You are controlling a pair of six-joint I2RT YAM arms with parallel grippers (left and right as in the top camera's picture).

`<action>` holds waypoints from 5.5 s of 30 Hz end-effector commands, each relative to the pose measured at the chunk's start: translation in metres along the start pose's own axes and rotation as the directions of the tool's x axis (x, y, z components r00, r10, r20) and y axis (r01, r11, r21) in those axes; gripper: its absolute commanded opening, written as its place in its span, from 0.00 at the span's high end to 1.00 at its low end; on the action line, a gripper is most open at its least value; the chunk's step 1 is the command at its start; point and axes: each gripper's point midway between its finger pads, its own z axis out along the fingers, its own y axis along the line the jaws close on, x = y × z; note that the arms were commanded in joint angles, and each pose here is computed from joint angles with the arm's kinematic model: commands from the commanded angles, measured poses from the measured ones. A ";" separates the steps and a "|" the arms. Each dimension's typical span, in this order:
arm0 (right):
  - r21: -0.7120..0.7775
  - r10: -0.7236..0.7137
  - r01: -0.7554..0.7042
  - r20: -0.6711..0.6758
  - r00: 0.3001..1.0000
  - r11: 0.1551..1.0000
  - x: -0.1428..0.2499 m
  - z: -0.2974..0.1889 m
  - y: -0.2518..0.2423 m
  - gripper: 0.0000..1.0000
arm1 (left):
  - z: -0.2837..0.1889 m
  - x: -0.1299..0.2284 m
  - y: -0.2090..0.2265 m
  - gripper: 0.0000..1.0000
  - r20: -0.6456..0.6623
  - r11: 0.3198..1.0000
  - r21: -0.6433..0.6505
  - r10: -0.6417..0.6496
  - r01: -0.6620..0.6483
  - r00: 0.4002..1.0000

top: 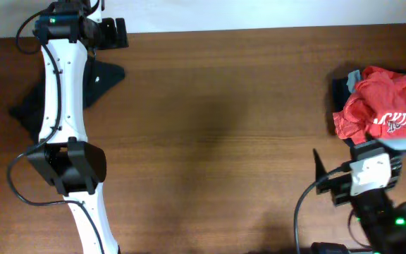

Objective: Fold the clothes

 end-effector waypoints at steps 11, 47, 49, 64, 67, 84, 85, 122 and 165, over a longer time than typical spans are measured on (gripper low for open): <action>0.072 0.038 -0.044 0.082 0.996 0.996 0.108 0.038 0.019 0.01 | -0.023 -0.013 -0.001 0.01 0.054 1.000 -0.001 0.013 -0.013 0.998; 0.057 0.055 -0.056 0.014 0.998 0.997 0.168 0.061 0.033 0.02 | -0.023 -0.013 0.000 0.01 0.054 1.000 -0.002 0.013 -0.013 0.998; 0.057 0.055 -0.056 0.014 0.998 0.997 0.168 0.061 0.033 0.01 | -0.023 -0.013 0.000 0.01 0.054 1.000 -0.002 0.013 -0.013 0.998; 0.057 0.055 -0.056 0.014 0.998 0.997 0.168 0.061 0.033 0.01 | -0.090 -0.006 0.024 0.01 0.064 0.994 -0.110 0.000 0.007 0.998; 0.057 0.055 -0.056 0.014 0.998 0.997 0.168 0.061 0.033 0.01 | -0.112 -0.011 0.024 0.01 0.115 0.994 -0.107 0.000 0.012 0.993; 0.057 0.055 -0.056 0.014 0.998 0.997 0.168 0.061 0.033 0.01 | -0.161 0.068 0.013 0.01 0.447 1.000 -0.018 0.011 -0.003 0.894; 0.057 0.055 -0.056 0.014 0.998 0.997 0.168 0.061 0.033 0.01 | -0.162 0.077 0.013 0.01 0.451 1.000 -0.018 0.011 -0.003 0.893; 0.057 0.055 -0.056 0.014 0.998 0.997 0.168 0.061 0.033 0.01 | -0.161 0.278 0.009 0.01 0.831 0.995 0.043 0.013 -0.087 0.557; 0.057 0.055 -0.056 0.014 0.998 0.997 0.168 0.061 0.033 0.01 | -0.134 0.297 0.013 0.01 0.757 0.997 0.042 0.014 -0.070 0.653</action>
